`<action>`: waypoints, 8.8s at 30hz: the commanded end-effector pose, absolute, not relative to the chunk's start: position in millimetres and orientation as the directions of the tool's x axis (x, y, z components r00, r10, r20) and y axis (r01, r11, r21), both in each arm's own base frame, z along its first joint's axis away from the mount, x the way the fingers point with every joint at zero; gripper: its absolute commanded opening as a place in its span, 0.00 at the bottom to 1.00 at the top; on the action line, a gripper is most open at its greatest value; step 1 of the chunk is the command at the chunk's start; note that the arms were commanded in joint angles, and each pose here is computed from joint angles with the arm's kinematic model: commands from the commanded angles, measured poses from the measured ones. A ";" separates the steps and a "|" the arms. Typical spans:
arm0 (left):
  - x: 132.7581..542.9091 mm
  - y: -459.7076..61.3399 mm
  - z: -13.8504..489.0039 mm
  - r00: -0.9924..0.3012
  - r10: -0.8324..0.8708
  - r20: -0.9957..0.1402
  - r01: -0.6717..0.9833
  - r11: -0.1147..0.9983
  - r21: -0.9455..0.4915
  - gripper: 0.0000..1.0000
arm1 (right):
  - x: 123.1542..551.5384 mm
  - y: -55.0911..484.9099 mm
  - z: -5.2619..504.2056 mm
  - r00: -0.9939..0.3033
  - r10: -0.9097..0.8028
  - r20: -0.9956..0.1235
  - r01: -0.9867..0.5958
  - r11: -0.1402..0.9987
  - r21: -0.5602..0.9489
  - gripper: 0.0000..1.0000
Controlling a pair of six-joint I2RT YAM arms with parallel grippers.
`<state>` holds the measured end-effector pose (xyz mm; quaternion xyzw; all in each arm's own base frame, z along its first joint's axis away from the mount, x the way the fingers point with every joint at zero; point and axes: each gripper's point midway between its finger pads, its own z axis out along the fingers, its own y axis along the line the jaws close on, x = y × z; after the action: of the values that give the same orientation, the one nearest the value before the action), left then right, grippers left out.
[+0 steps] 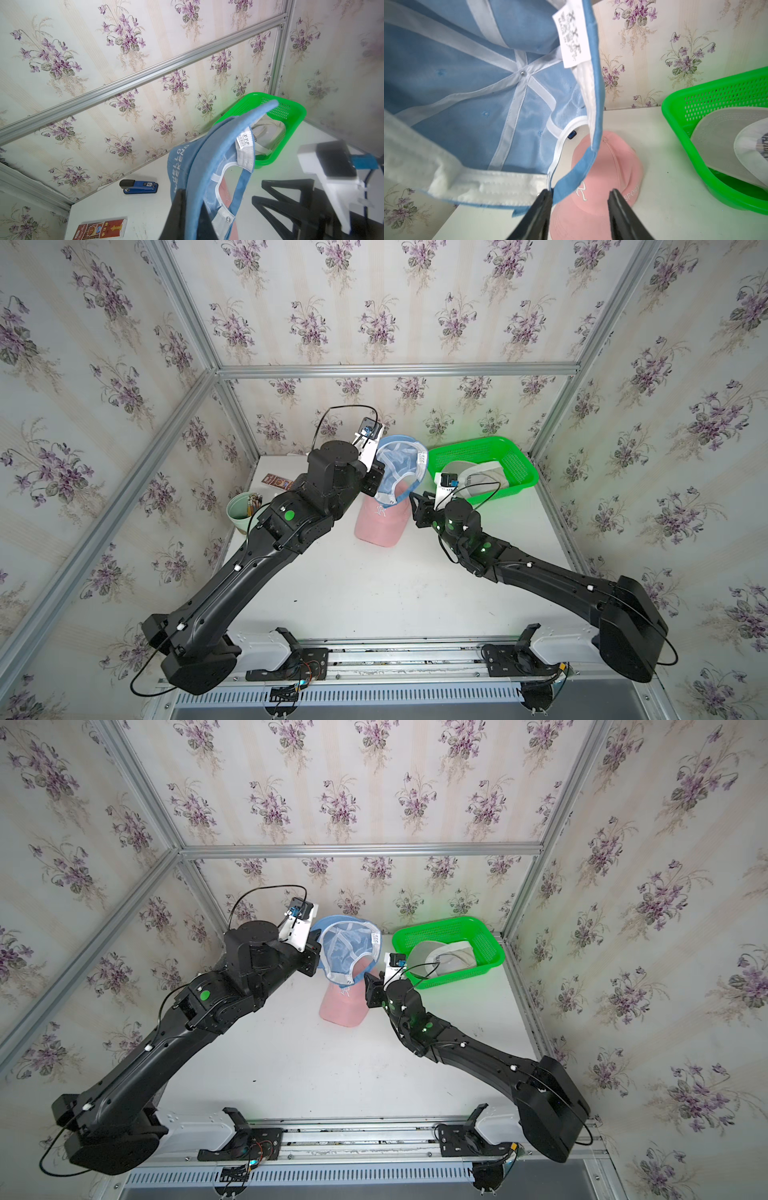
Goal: Turn the baseball cap inside out
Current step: Turn over the baseball cap, then place the baseball cap at the center of the board.
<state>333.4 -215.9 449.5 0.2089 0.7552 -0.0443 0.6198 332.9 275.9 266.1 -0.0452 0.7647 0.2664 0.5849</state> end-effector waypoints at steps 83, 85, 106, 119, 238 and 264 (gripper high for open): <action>321.1 -208.4 457.9 -0.246 0.201 -0.948 0.357 0.928 0.104 0.00 | 340.5 420.0 334.0 -0.220 0.248 -0.943 -0.836 0.451 0.314 0.01; 324.7 -198.2 457.2 -0.251 0.197 -0.948 0.331 0.938 0.108 0.00 | 338.4 399.5 336.1 -0.187 0.264 -0.946 -0.804 0.513 0.302 0.01; 317.3 -196.2 440.6 -0.339 0.074 -0.938 0.374 0.925 -0.062 0.00 | 367.9 373.2 376.7 0.049 0.334 -0.941 -0.695 0.688 0.208 0.00; 311.7 -197.8 428.7 -0.389 0.011 -0.921 0.392 0.907 -0.155 0.00 | 410.6 404.6 375.8 0.045 0.334 -0.941 -0.652 0.724 0.226 0.00; 359.4 -117.2 175.9 -0.362 0.918 -0.161 0.105 0.212 0.972 0.00 | 313.9 305.4 324.7 -0.309 0.151 -0.939 -0.708 0.623 0.333 0.47; 327.8 -143.9 143.3 -0.363 0.928 -0.088 -0.028 0.083 0.996 0.51 | 303.2 302.1 325.9 -0.299 0.164 -0.940 -0.729 0.597 0.335 0.47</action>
<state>332.3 -145.1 123.6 0.4187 0.5927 0.5693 0.3865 303.8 303.4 321.0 -0.1997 0.7046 0.4037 0.5483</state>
